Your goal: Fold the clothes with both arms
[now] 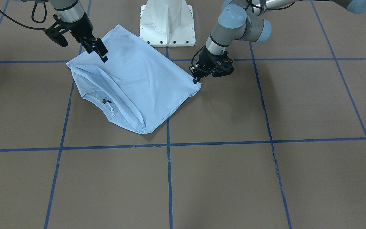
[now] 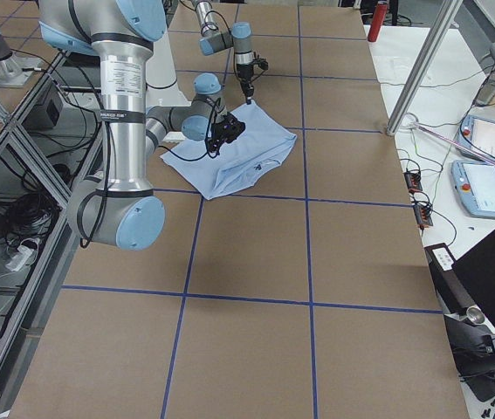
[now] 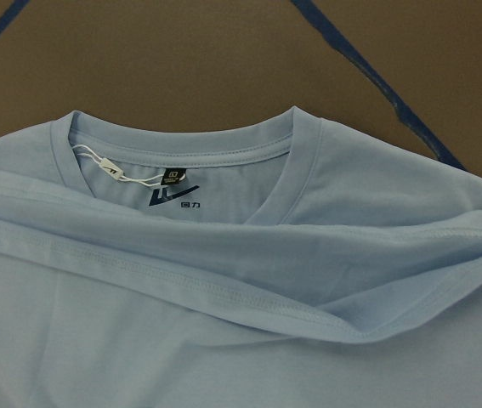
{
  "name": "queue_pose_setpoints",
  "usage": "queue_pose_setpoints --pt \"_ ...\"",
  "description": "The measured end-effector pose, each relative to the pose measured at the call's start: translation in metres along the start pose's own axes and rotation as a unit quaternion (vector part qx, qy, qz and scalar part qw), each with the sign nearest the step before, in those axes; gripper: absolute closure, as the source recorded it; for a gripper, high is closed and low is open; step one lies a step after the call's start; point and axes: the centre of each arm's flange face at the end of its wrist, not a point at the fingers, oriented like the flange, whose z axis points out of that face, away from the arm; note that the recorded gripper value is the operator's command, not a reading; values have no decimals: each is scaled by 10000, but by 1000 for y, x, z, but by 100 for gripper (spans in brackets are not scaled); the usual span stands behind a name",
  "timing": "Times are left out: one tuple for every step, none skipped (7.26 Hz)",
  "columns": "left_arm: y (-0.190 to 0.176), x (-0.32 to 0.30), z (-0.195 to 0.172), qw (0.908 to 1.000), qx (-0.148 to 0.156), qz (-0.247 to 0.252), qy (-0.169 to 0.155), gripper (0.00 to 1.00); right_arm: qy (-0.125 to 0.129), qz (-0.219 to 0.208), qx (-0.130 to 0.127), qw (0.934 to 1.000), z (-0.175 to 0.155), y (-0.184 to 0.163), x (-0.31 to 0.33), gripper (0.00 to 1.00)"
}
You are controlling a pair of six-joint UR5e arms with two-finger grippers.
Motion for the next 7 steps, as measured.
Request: queue_pose_setpoints --pt "-22 2 -6 9996 212 195 5 100 -10 6 16 10000 1 -1 -1 0" --pt "-52 8 -9 9977 501 459 12 100 -42 9 20 10000 0 -1 -4 0" --pt "-89 32 -9 9948 827 587 52 100 -91 9 9 10000 -2 0 -8 0" --pt "-134 76 -7 9914 1153 603 110 100 -135 5 -5 9999 -3 2 -12 0" --pt "-182 119 -3 9876 1445 608 121 100 -171 -3 -17 9999 -4 4 -15 0" --pt "-228 148 2 9836 1679 642 147 100 -230 -9 -23 9997 -5 6 -20 0" --pt "-258 161 9 9806 1830 676 191 42 -282 -15 -9 9996 -4 8 -25 0"
